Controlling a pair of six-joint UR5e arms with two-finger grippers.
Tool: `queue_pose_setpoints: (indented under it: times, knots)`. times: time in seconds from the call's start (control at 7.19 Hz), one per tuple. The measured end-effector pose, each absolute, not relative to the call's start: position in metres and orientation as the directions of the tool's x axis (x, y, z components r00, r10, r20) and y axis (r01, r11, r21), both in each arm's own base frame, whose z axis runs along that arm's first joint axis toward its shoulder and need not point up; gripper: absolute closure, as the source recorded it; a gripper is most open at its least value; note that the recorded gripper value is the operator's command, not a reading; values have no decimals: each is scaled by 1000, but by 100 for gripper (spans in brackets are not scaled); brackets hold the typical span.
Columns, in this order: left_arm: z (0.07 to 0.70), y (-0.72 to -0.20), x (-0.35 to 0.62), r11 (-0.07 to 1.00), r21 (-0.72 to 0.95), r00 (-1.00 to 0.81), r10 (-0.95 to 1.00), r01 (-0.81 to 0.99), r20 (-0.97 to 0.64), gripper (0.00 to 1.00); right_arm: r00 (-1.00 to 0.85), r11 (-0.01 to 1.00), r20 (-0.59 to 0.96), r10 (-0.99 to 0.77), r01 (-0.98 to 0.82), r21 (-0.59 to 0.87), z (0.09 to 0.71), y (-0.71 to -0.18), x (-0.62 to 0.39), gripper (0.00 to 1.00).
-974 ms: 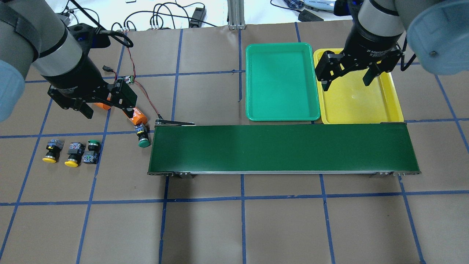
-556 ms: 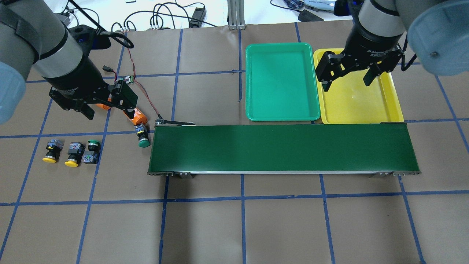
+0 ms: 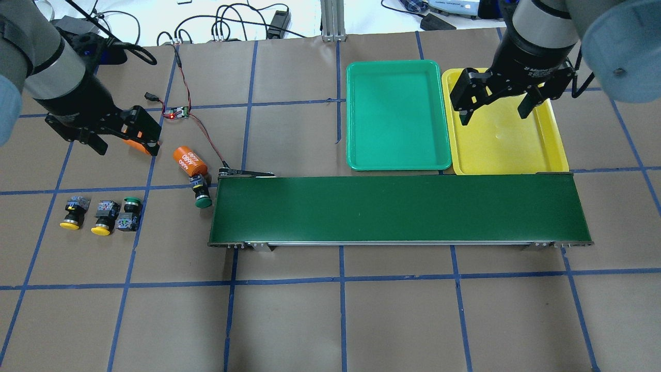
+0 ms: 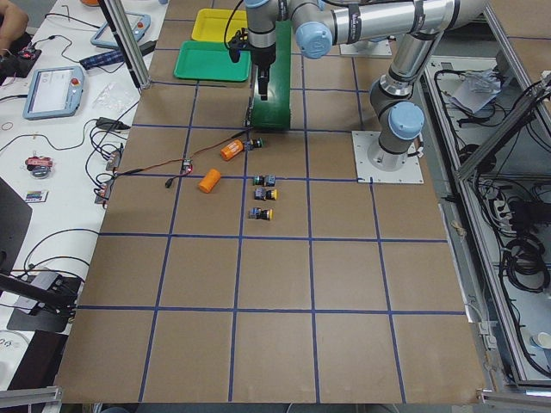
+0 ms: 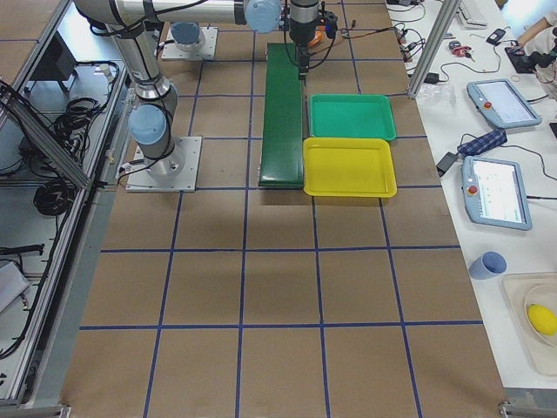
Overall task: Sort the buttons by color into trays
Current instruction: 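Move the left gripper to the loose orange cylinder and grasp it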
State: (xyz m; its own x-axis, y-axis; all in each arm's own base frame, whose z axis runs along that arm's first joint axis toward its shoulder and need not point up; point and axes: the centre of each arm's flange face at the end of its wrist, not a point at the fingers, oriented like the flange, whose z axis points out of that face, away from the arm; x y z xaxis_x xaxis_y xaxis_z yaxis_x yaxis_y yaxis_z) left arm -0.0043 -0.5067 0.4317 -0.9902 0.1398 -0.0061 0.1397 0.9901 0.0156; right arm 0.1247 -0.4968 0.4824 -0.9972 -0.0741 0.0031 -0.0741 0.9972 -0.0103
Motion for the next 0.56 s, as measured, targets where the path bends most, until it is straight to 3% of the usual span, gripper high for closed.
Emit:
queue_pose_setpoints:
  times: [0.56]
  knots:
    - [348, -570, 80, 957, -25, -957, 289, 290, -31, 0, -999, 998, -2, -48, -48, 31, 460, -516, 112, 0]
